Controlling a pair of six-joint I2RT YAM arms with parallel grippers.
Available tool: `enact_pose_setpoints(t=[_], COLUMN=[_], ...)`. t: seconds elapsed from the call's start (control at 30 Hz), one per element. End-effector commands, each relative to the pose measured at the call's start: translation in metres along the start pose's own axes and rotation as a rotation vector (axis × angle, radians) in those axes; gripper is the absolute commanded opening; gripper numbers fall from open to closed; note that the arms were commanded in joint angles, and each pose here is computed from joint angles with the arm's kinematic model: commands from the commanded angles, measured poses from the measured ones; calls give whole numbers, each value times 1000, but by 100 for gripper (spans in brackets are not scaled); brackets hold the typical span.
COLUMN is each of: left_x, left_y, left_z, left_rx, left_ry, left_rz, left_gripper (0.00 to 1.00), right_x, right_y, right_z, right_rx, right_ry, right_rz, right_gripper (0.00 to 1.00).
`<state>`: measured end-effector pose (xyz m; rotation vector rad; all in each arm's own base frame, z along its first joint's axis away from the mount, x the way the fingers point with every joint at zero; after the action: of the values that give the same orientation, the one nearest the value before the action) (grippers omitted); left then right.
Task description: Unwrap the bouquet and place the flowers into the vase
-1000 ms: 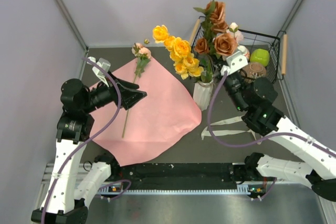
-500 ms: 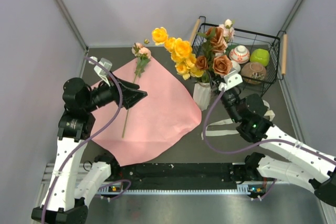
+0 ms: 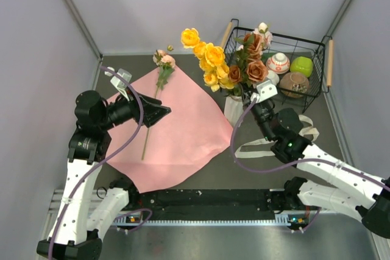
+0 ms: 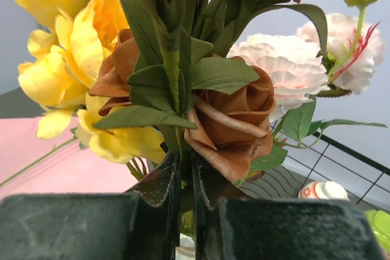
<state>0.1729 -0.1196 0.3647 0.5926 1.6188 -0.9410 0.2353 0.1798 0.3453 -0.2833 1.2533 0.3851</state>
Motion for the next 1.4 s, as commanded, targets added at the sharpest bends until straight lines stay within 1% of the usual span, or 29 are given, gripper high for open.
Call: enact_pose_setpoints(t=[0.0, 0.23, 0.33, 0.37, 0.5, 0.53, 0.6, 0.63, 0.67, 0.7, 0.73, 0.77, 0.8, 0.83, 0.87, 0.93, 0.97, 1.07, 1.1, 1.17, 1.2, 1.27, 1.3, 1.33, 1.37], left_x=[-3, 5, 8, 11, 15, 16, 20, 21, 23, 26, 28, 30, 32, 33, 35, 37, 37, 42, 46, 49, 55, 55, 61, 63, 57], left_y=[0, 6, 12, 14, 27, 29, 34, 38, 41, 45, 49, 51, 54, 56, 58, 63, 67, 78, 85, 94, 105, 117, 131, 139, 147], left_z=[-1, -2, -1, -1, 1, 1, 3, 3, 4, 5, 6, 7, 8, 9, 9, 11, 11, 14, 17, 19, 23, 25, 29, 30, 32], left_rx=[-12, -50, -91, -104, -190, -203, -229, -255, -269, -283, -309, -319, -331, -338, -350, -367, -394, -439, -457, -487, -526, -572, -610, -638, -668], left_ry=[-10, 13, 24, 34, 64, 73, 94, 99, 109, 125, 133, 138, 148, 153, 159, 171, 176, 210, 237, 271, 306, 335, 371, 398, 407], left_rz=[37, 26, 15, 6, -23, -32, -53, -59, -71, -88, -98, -110, -120, -128, -134, -144, -148, -163, -179, -192, -214, -224, -234, -219, -199], left_gripper=[71, 71, 71, 71, 71, 70, 71, 71, 71, 70, 71, 71, 71, 71, 71, 72, 72, 72, 73, 72, 72, 72, 72, 71, 69], right_x=[4, 20, 27, 28, 29, 30, 23, 25, 25, 18, 22, 24, 19, 18, 25, 21, 24, 18, 22, 21, 21, 19, 17, 16, 14], right_y=[-6, -8, -10, -11, -11, -11, -10, -11, -11, -10, -9, -8, -6, -5, -5, -5, -6, -6, -7, -9, -11, -12, -12, -12, -11], right_z=[3, 1, 2, 2, 3, 1, 2, 1, 0, 2, -1, -2, -3, -5, -10, -14, -22, -32, -38, -46, -54, -62, -71, -74, -79], right_rx=[42, 57, 77, 84, 103, 101, 103, 111, 116, 119, 119, 120, 111, 101, 103, 104, 104, 84, 87, 90, 94, 94, 84, 77, 63], right_ry=[3, 58, 90, 92, 116, 132, 127, 159, 175, 178, 221, 248, 254, 265, 312, 327, 375, 404, 441, 465, 482, 490, 490, 488, 483], right_rz=[56, 75, 86, 95, 144, 147, 177, 176, 185, 210, 222, 228, 249, 257, 250, 278, 270, 284, 278, 282, 291, 309, 335, 351, 370], right_gripper=[5, 9, 12, 15, 18, 20, 27, 30, 37, 41, 45, 54, 59, 66, 78, 91, 99, 99, 99, 99, 99, 99, 99, 99, 99])
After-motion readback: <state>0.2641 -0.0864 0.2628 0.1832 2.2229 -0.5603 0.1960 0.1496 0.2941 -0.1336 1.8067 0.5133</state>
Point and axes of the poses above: each gripper's point midway between its finger pads, its own z axis out along the fingers, its own y axis along the line the jaws close on, x = y × z, the point moved 6 cm from there along -z, back along the fingers, and after that the axes turned 11 degrees about z, right-handed, at the moved point
